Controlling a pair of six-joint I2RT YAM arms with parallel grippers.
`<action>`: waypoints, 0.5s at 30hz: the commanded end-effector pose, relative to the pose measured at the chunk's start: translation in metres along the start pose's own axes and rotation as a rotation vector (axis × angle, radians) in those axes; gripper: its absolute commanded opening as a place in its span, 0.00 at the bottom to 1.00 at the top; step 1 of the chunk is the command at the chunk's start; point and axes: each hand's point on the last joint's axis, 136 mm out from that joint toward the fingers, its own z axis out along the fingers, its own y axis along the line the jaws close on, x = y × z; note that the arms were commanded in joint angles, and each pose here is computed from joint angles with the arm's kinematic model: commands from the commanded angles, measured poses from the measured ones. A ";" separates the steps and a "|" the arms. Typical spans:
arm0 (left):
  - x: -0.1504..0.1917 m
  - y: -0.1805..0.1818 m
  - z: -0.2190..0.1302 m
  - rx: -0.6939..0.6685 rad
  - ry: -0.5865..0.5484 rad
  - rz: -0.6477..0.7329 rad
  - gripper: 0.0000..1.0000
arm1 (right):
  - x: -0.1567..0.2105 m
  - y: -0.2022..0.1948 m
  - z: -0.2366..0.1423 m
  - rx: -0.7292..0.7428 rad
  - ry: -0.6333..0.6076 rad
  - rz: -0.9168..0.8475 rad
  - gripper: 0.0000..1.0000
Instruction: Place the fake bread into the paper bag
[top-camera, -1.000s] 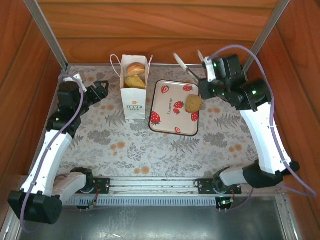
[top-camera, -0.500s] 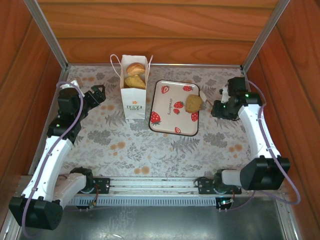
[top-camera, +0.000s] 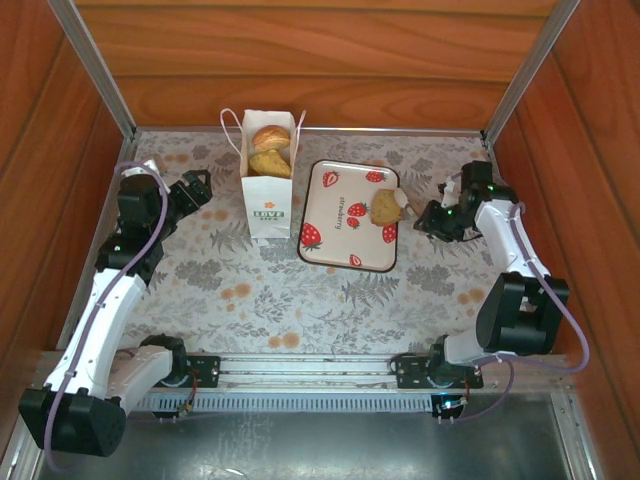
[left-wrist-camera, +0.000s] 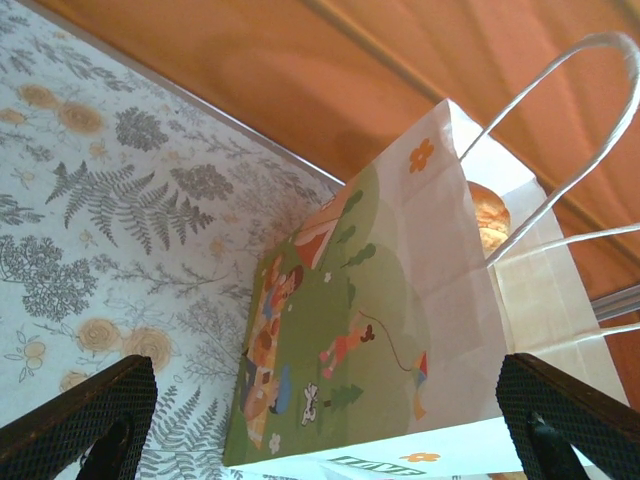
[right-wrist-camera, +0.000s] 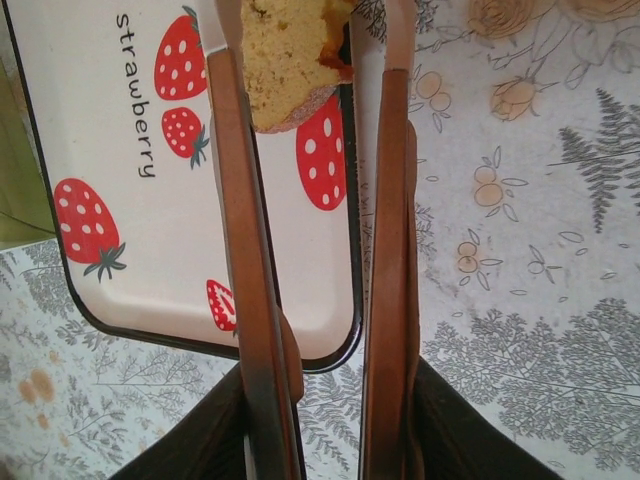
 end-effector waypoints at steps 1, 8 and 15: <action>-0.006 -0.005 0.001 0.020 -0.010 -0.007 0.93 | -0.001 0.004 0.006 -0.052 0.019 0.008 0.36; -0.004 -0.004 0.004 0.017 -0.002 -0.011 0.93 | 0.000 0.001 0.012 -0.047 0.034 0.012 0.31; -0.004 -0.004 0.005 0.016 0.002 -0.010 0.93 | 0.001 -0.005 0.007 -0.003 0.034 0.005 0.25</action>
